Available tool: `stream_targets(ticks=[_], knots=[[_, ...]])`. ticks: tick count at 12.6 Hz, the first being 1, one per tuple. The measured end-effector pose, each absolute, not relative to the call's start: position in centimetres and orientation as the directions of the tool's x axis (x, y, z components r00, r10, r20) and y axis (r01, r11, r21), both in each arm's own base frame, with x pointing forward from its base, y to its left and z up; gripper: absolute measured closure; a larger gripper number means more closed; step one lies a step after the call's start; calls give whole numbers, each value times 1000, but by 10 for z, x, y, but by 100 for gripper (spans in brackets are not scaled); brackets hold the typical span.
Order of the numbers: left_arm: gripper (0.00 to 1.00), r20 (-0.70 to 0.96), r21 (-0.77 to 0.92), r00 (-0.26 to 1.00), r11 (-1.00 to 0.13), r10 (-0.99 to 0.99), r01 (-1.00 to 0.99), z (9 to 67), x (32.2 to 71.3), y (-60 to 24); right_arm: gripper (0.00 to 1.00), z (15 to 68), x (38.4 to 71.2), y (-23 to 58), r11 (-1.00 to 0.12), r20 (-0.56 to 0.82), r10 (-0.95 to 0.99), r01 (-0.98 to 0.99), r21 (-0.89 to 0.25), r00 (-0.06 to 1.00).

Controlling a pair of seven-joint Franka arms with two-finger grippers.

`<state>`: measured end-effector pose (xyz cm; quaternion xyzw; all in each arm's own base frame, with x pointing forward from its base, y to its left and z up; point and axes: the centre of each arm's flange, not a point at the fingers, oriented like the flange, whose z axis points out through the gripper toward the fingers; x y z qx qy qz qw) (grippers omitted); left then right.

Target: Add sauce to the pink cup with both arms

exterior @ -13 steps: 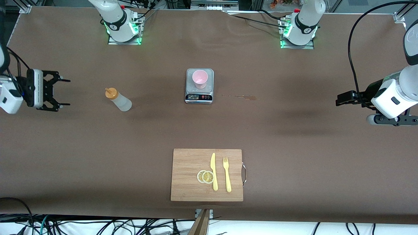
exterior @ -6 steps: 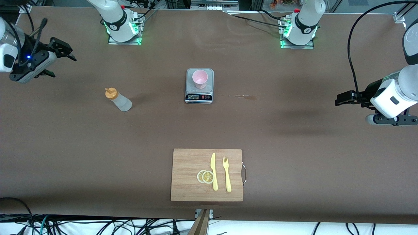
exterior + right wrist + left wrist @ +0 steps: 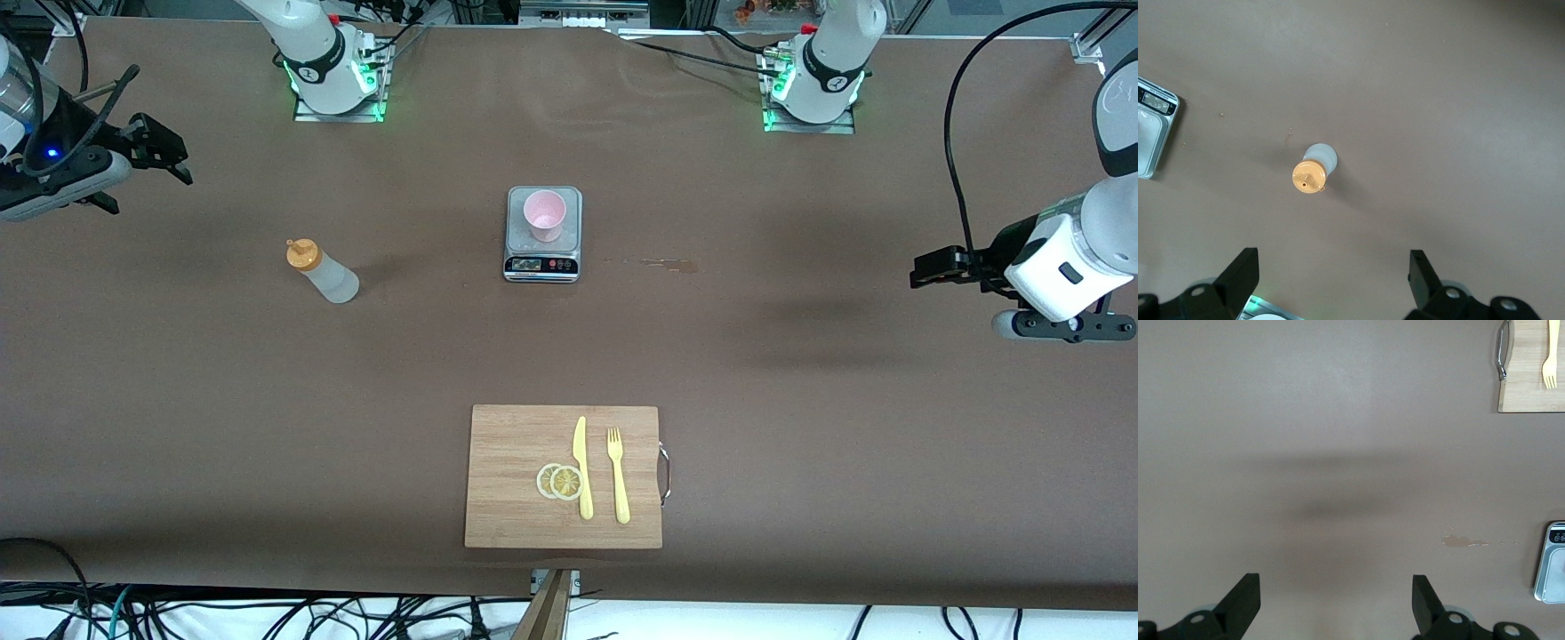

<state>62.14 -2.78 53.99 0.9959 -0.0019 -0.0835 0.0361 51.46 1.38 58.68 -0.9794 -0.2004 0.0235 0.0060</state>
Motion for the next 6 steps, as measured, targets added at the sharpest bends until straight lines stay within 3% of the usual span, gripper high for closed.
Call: stream_targets(ticks=[6], knots=[[0, -166, 73, 986, -997, -14, -2, 540, 621, -30, 0, 593, 509, 27, -966, -50, 260, 260, -11, 964]])
